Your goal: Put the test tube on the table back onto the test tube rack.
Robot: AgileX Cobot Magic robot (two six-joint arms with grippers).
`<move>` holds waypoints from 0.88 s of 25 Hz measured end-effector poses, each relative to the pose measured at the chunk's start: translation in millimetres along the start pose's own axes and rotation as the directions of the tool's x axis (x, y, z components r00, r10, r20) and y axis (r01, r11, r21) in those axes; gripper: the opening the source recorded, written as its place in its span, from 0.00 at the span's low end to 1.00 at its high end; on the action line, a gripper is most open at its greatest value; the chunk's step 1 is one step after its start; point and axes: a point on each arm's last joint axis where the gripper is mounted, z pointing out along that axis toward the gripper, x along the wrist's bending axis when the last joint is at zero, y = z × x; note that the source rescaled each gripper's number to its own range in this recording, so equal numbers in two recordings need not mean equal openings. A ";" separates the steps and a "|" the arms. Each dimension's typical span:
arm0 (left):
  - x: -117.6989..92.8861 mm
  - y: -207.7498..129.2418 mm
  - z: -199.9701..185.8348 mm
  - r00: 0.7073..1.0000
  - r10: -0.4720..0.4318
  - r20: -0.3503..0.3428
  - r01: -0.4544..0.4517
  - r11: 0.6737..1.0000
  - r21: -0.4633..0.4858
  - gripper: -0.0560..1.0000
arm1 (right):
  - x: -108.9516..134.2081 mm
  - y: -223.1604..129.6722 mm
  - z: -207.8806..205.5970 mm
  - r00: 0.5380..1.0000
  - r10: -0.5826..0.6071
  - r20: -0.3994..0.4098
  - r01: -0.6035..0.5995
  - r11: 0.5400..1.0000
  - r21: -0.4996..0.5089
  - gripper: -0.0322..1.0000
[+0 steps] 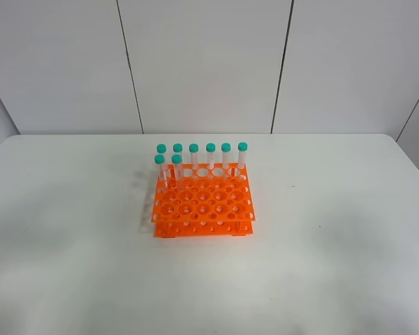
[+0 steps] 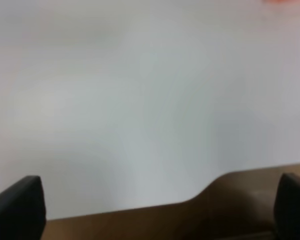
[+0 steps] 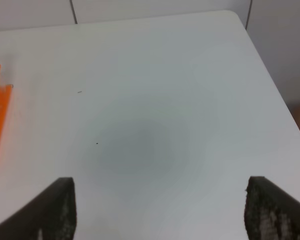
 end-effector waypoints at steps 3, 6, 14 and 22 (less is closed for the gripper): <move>0.5 -4.9 -6.4 1.000 -0.013 -0.011 0.012 0.998 -0.055 1.00 | 0.0 0.0 0.0 1.000 0.000 0.000 0.000 1.000 0.000 0.81; 2.4 -11.1 -14.5 0.999 -0.008 -0.037 0.004 0.992 -0.126 1.00 | 0.0 0.0 0.0 1.000 0.000 0.000 0.000 1.000 0.000 0.81; 5.1 -18.4 -16.2 0.998 0.002 -0.069 -0.019 0.970 -0.241 1.00 | 0.0 0.0 0.0 1.000 0.000 0.000 0.000 1.000 0.000 0.81; 3.6 -36.9 -31.8 0.998 0.001 -0.064 -0.027 0.917 -0.397 1.00 | 0.0 0.0 0.0 1.000 0.000 0.000 0.000 1.000 0.000 0.81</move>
